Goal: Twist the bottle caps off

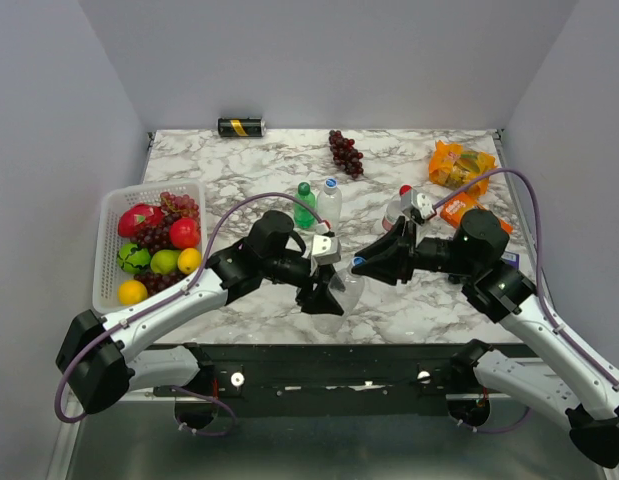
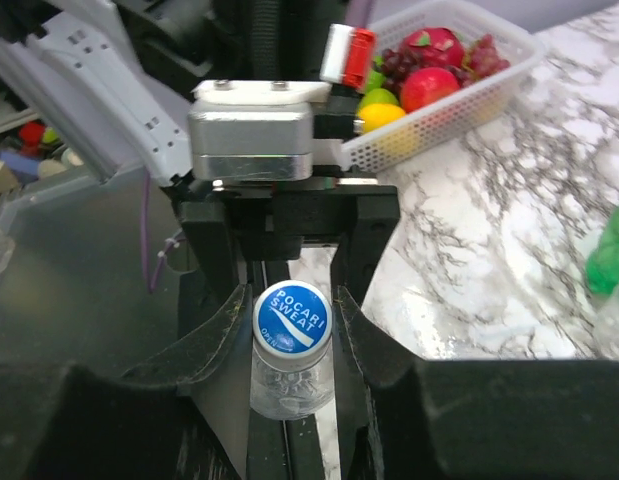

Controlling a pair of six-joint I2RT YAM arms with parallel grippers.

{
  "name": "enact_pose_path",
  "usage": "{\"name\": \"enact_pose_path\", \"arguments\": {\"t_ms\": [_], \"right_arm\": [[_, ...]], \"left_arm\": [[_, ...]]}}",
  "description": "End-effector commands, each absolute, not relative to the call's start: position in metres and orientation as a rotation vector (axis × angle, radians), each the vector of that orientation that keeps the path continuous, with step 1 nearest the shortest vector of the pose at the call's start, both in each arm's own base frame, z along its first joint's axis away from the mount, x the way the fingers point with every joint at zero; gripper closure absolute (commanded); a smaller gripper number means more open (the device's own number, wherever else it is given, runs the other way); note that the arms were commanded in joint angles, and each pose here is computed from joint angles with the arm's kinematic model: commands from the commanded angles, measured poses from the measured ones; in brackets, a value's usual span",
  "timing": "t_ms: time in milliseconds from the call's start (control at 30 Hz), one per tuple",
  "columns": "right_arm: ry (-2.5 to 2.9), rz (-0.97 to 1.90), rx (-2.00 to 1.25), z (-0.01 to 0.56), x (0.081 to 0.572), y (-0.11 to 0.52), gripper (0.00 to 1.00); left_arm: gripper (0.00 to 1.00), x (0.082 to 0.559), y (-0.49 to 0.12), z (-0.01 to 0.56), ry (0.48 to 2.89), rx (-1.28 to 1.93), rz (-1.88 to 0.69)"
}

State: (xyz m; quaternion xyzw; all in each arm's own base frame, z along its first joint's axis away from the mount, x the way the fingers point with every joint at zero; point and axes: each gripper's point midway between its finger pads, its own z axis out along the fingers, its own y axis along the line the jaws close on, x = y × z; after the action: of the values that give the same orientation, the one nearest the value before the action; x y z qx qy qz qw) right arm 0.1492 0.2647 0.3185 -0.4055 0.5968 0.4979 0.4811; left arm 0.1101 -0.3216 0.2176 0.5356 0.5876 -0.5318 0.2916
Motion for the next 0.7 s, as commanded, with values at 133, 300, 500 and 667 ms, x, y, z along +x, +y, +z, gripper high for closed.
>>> {"name": "enact_pose_path", "arguments": {"t_ms": [133, 300, 500, 667], "right_arm": [[1.641, 1.008, -0.72, 0.32, 0.194, 0.245, 0.27], [1.695, 0.958, -0.57, 0.316, 0.212, 0.238, 0.21], [1.704, 0.988, -0.504, 0.311, 0.217, 0.241, 0.22], [1.713, 1.029, -0.512, 0.308, 0.219, 0.252, 0.25]], "left_arm": [[0.65, 0.175, -0.329, 0.212, 1.74, 1.158, -1.023], [0.64, 0.182, -0.33, 0.206, 1.775, 1.107, -0.977], [0.64, 0.186, -0.329, 0.204, 1.791, 1.075, -0.959], [0.64, 0.187, -0.329, 0.204, 1.796, 1.073, -0.951]]}}
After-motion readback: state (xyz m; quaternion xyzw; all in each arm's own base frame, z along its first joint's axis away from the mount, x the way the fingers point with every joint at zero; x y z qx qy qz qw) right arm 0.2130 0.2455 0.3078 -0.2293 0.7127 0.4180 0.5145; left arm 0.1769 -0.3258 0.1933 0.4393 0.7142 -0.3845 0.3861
